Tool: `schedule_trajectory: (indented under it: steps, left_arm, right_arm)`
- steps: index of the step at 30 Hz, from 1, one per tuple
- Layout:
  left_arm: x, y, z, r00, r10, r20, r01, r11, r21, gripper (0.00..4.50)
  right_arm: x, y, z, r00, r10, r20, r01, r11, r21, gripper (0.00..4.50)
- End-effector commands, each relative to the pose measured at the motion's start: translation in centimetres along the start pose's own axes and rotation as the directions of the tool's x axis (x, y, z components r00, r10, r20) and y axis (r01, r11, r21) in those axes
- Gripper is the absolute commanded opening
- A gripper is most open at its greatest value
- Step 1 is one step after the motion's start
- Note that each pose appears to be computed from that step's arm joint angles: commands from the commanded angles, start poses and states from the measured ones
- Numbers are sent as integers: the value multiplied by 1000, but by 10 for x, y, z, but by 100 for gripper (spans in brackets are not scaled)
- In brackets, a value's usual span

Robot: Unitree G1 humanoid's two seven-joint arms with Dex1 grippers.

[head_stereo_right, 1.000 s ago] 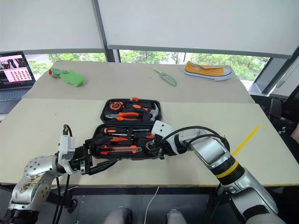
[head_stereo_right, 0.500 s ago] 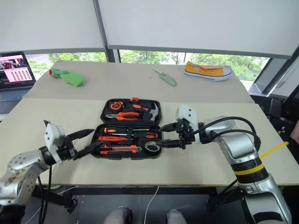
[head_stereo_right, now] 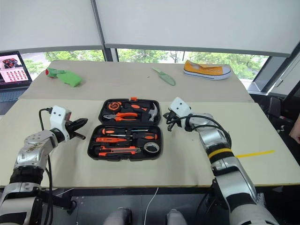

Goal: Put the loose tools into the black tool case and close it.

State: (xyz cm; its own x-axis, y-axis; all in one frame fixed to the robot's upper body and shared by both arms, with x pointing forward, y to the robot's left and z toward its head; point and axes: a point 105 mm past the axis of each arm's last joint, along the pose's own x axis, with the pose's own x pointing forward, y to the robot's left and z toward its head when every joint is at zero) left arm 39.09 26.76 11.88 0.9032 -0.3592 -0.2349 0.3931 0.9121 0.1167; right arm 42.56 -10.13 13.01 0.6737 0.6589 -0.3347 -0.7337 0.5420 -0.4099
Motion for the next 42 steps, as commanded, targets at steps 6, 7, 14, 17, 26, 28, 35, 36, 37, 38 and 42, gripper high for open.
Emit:
schedule_trajectory:
  steps: [6, 7, 14, 17, 26, 28, 35, 36, 37, 38, 42]
  left_arm:
    - [18, -34, 18, 967, -246, 58, 249, 968, -33, 2]
    - [19, -38, 16, 959, -277, 56, 279, 959, -48, 2]
    - [15, -83, 20, 847, -527, 70, 527, 849, 22, 2]
    - [12, -103, 20, 803, -591, 71, 590, 807, 41, 2]
    - [2, -132, -4, 794, -608, 14, 607, 793, 44, 2]
    - [1, -131, -7, 804, -595, 14, 594, 804, 25, 2]
    - [-7, -111, -6, 845, -534, 17, 534, 843, -73, 110]
    - [-8, -105, -6, 856, -516, 6, 516, 855, -60, 151]
    - [-10, -98, -7, 868, -496, -22, 494, 867, -65, 183]
    - [-15, -90, -9, 869, -492, -60, 486, 870, -83, 224]
    - [-31, -81, 13, 846, -533, -23, 524, 838, -152, 368]
  right_arm:
    - [12, 17, 8, 993, 109, 37, -109, 994, 17, 0]
    - [12, 19, 9, 991, 126, 46, -127, 992, 19, 0]
    - [-16, 35, 7, 968, 233, 96, -235, 972, 11, 0]
    - [-33, 44, -4, 961, 266, 71, -267, 964, 13, 0]
    - [-75, 50, -29, 977, 212, 1, -212, 975, 64, 0]
    - [-78, 49, -32, 979, 201, -7, -201, 978, 63, 0]
    - [-92, 34, -37, 988, 153, -9, -150, 976, 159, 29]
    - [-96, 33, -35, 987, 160, -13, -156, 975, 156, 58]
    - [-100, 31, -33, 988, 157, -16, -153, 979, 135, 78]
    - [-107, 29, -29, 986, 164, -28, -159, 980, 122, 118]
    - [-124, 16, -10, 991, 112, -80, -97, 981, 165, 255]
